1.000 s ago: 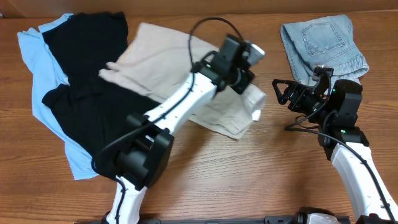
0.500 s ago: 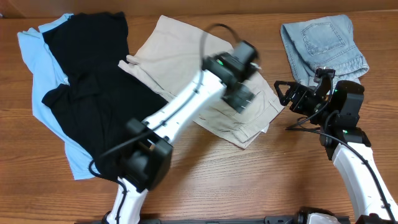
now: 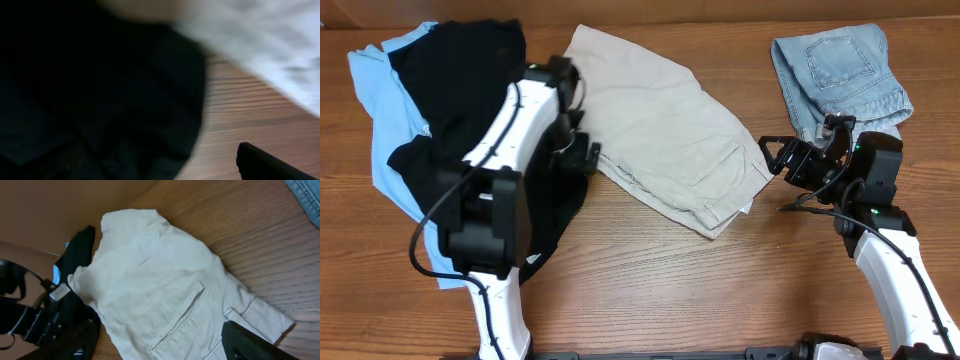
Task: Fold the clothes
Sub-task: 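Release the shorts and move the left gripper back left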
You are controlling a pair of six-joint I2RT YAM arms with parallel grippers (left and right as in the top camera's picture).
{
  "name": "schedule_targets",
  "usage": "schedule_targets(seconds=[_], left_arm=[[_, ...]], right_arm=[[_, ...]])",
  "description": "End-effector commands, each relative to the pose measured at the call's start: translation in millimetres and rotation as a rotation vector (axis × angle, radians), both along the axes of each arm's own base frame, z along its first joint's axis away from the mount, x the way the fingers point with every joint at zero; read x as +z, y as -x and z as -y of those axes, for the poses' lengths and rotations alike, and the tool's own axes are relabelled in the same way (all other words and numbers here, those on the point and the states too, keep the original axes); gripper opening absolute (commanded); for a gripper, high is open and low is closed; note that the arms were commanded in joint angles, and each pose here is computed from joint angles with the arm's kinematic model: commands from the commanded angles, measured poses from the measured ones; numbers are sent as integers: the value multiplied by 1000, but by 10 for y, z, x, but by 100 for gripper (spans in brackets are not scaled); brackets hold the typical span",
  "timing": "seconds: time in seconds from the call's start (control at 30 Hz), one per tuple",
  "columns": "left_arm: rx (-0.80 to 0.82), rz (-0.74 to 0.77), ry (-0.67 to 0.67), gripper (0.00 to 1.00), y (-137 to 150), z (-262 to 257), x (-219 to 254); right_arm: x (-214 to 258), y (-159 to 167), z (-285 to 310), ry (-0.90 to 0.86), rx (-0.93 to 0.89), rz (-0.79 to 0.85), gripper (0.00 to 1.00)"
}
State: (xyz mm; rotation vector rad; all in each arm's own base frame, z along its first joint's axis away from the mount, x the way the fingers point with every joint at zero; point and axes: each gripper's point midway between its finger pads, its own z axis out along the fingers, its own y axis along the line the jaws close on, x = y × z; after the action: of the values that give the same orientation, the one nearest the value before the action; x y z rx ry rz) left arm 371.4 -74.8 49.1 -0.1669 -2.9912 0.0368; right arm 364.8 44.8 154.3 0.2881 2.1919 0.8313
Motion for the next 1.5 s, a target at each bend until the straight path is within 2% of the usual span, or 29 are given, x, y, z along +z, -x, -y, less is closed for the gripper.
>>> schedule_targets(seconds=[0.0, 0.07, 0.23, 0.43, 0.73, 1.13, 1.47], left_arm=[[64, -24, 29, 100, 83, -233, -172], [88, -36, 34, 100, 126, -297, -255], [169, -51, -49, 100, 244, -717, -498], [300, -11, -55, 100, 221, -1249, -620], [366, 41, -109, 100, 233, -1927, -639], [490, 83, -304, 100, 384, -2786, -599], [536, 135, -319, 100, 408, -3149, -567]], right_arm=[[146, -54, 34, 21, -8, 42, 84], [143, -56, 42, 23, -12, 41, 84], [143, -56, 41, 23, -12, 41, 84], [142, -56, 41, 23, -12, 40, 84], [144, -57, 42, 23, -13, 41, 85], [113, -36, 39, 21, -12, 24, 85], [102, -27, 37, 20, -12, 18, 86]])
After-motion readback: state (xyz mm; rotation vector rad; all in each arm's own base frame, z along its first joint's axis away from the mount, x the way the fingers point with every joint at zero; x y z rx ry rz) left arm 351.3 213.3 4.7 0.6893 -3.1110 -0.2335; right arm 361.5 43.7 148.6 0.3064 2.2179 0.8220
